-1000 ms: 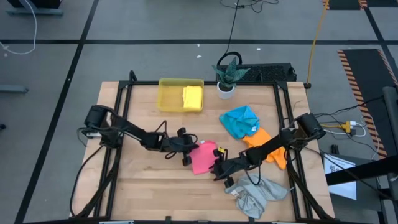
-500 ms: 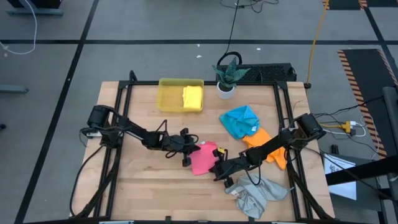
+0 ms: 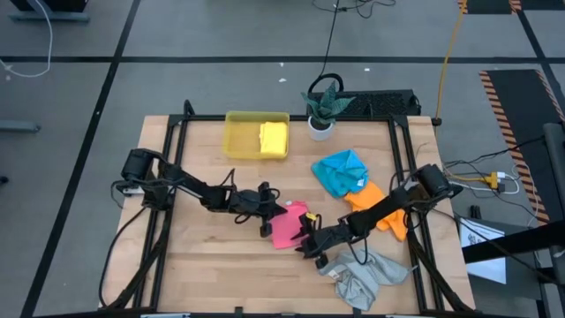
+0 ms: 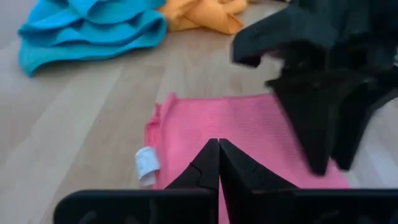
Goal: Fold microfiber towels
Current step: Fold the pink microfiber cloth
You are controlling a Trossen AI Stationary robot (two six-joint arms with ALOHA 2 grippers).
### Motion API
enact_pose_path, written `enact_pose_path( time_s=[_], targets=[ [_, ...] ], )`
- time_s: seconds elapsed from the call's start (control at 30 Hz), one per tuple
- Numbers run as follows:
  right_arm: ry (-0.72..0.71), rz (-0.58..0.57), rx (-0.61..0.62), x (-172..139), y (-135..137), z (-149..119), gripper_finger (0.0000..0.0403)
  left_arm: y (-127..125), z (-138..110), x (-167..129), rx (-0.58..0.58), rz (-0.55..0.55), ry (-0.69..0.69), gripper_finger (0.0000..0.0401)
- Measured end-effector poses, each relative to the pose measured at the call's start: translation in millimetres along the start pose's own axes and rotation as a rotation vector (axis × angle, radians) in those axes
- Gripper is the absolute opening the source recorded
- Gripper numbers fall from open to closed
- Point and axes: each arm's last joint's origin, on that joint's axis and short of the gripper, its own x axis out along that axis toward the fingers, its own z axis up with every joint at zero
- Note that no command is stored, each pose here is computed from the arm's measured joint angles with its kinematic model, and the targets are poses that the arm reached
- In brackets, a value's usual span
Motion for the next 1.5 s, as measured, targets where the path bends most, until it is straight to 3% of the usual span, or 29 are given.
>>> enact_pose_path(
  time_s=[0.17, 0.37, 0.53, 0.7, 0.93, 1.4, 1.5],
  targets=[
    [0.022, -0.025, -0.022, 9.4, 2.8, -4.1, 0.0151, 2.0, -10.3, 5.8, 0.015, 0.013, 0.038, 0.0007],
    [0.047, -0.069, 0.007, 6.2, 3.1, -3.5, 0.0068, 10.4, -31.5, 15.9, 0.003, 0.042, 0.126, 0.0004],
    [0.031, -0.082, 0.010, -5.5, 4.0, 6.3, 0.0008, 11.0, -34.9, 17.3, -0.021, 0.042, 0.150, 0.0012],
    [-0.063, -0.009, 0.115, -20.3, 0.6, 25.0, 0.0012, 4.8, -33.3, 15.9, -0.005, 0.007, 0.138, 0.0009],
    [-0.109, 0.133, 0.260, -18.1, -16.3, 26.2, 0.0004, -5.1, -33.4, 15.2, 0.015, -0.017, 0.116, 0.0013],
    [-0.120, 0.090, 0.429, -11.9, -56.1, 17.6, 0.0004, -19.2, -23.2, 13.1, 0.076, -0.058, 0.054, 0.0014],
    [-0.105, 0.116, 0.461, -11.3, -59.5, 14.9, 0.0004, -21.0, -15.9, 4.8, 0.088, -0.021, 0.077, 0.0004]
  ],
)
